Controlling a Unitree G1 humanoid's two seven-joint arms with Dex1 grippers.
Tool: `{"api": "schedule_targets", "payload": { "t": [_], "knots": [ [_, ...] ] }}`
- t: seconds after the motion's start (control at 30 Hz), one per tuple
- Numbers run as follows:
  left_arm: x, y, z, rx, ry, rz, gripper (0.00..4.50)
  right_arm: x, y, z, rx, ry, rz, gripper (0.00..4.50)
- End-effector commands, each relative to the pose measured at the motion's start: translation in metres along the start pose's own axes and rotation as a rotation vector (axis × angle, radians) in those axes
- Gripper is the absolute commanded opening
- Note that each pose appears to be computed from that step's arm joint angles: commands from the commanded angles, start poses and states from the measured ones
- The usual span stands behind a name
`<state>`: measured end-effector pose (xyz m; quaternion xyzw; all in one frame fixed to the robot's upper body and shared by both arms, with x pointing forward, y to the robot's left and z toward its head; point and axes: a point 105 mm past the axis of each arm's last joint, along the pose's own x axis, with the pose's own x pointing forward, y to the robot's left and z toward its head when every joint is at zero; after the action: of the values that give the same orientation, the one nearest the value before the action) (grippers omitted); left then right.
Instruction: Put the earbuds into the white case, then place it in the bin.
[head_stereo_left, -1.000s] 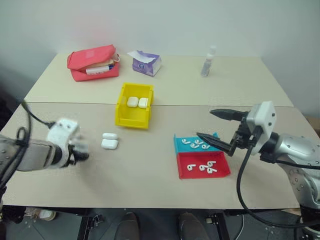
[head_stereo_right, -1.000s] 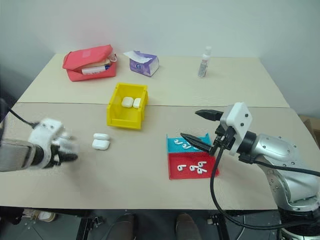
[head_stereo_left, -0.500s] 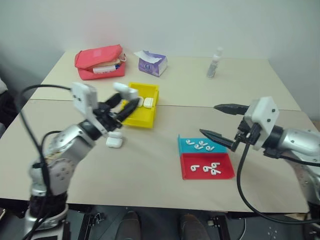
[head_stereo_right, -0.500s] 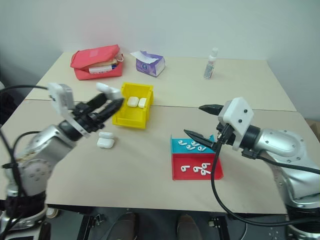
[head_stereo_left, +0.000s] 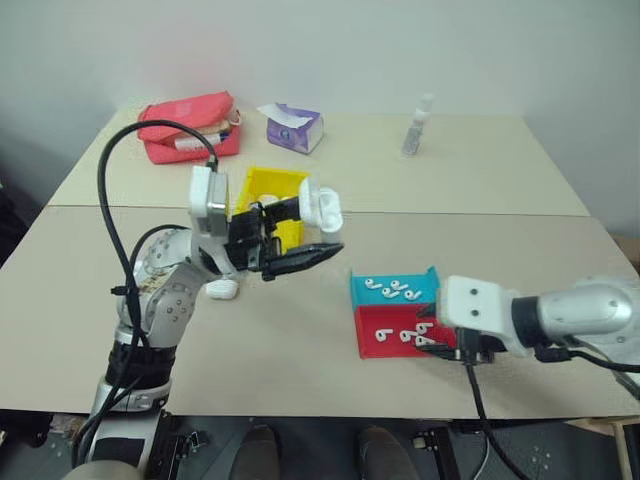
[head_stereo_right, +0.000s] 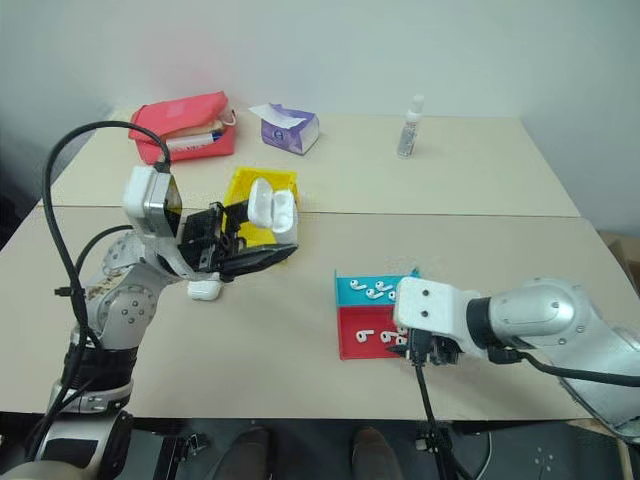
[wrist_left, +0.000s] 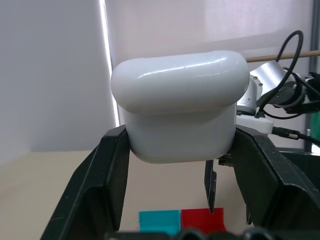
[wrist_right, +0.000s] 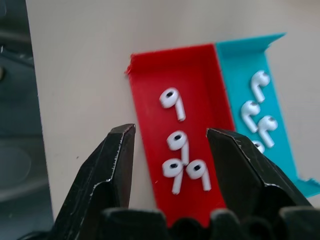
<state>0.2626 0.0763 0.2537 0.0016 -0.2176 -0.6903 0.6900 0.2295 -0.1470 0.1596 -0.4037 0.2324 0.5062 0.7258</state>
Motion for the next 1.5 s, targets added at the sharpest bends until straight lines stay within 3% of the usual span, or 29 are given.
{"api": "schedule_targets", "payload": {
  "t": [0.03, 0.2, 0.43, 1.5],
  "knots": [
    [0.006, -0.015, 0.013, 0.039, -0.038, -0.079, 2.75, -0.001, -0.004, -0.003, -0.006, 0.070, -0.027, 2.93],
    [0.007, -0.017, 0.010, 0.025, -0.038, -0.057, 2.75, 0.016, -0.004, -0.019, 0.009, 0.180, -0.019, 2.93],
    [0.007, -0.021, 0.009, 0.013, -0.019, -0.024, 2.75, 0.027, 0.000, -0.029, 0.060, 0.227, 0.014, 2.93],
    [0.006, -0.029, 0.011, -0.027, -0.009, 0.070, 2.75, 0.040, -0.015, -0.034, 0.084, 0.219, 0.041, 2.93]
  ]
}}
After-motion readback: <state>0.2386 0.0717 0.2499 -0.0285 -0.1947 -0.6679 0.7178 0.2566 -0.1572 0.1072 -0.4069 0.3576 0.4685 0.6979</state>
